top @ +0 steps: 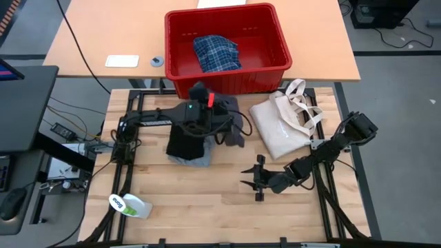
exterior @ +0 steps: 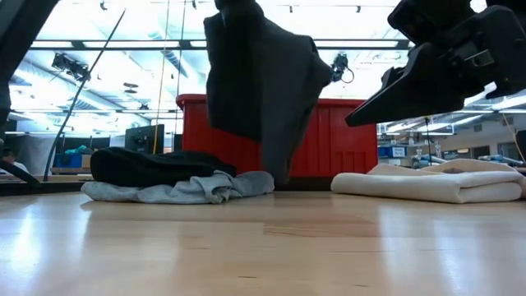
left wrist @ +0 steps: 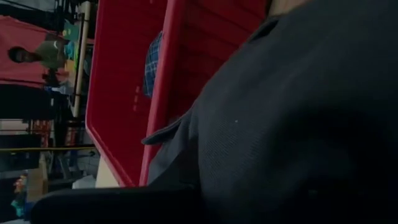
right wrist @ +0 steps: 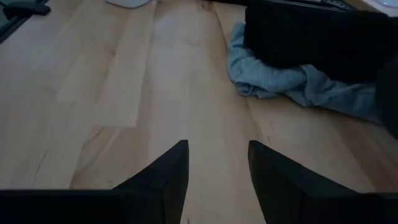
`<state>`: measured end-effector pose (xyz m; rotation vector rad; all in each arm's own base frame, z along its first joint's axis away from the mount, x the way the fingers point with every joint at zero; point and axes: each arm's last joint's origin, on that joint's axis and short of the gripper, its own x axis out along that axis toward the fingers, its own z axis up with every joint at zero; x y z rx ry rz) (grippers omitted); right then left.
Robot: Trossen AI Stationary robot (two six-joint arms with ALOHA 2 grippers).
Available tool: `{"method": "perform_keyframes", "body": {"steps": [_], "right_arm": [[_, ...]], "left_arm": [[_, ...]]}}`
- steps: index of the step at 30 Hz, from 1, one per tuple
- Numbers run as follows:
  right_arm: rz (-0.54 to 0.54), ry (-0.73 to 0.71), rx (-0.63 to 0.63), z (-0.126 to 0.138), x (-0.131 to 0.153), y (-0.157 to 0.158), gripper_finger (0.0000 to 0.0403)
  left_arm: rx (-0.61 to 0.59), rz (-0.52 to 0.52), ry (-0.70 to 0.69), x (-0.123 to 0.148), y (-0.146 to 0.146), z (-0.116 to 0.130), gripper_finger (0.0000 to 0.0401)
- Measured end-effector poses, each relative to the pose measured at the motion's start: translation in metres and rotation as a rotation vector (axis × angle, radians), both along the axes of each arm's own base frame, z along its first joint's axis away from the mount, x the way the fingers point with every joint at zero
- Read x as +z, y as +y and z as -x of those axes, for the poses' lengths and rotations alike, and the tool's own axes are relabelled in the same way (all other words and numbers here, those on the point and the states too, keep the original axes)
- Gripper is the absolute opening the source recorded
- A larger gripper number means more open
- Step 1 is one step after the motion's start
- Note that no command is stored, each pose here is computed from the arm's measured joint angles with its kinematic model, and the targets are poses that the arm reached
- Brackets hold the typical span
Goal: Fold Laundry from Bin
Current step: Fold the gray short pants
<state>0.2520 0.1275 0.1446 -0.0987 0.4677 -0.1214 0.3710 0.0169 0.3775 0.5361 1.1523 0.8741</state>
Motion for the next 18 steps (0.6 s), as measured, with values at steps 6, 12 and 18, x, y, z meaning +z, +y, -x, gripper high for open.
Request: {"method": "perform_keyframes", "body": {"steps": [6,12,18], "right_arm": [[0.005,0.0,0.003,0.0,0.0,0.0,0.0173],[-0.008,0.0,0.011,0.002,0.0,0.004,0.0173],[-0.02,-0.002,0.022,0.004,0.0,0.007,0.0173]], "left_arm": [[-0.01,-0.024,-0.034,0.001,-0.003,-0.004,0.0048],[0.028,-0.101,-0.018,0.002,-0.001,0.0,0.0048],[0.052,-0.133,0.011,-0.022,0.0,0.001,0.0048]]}}
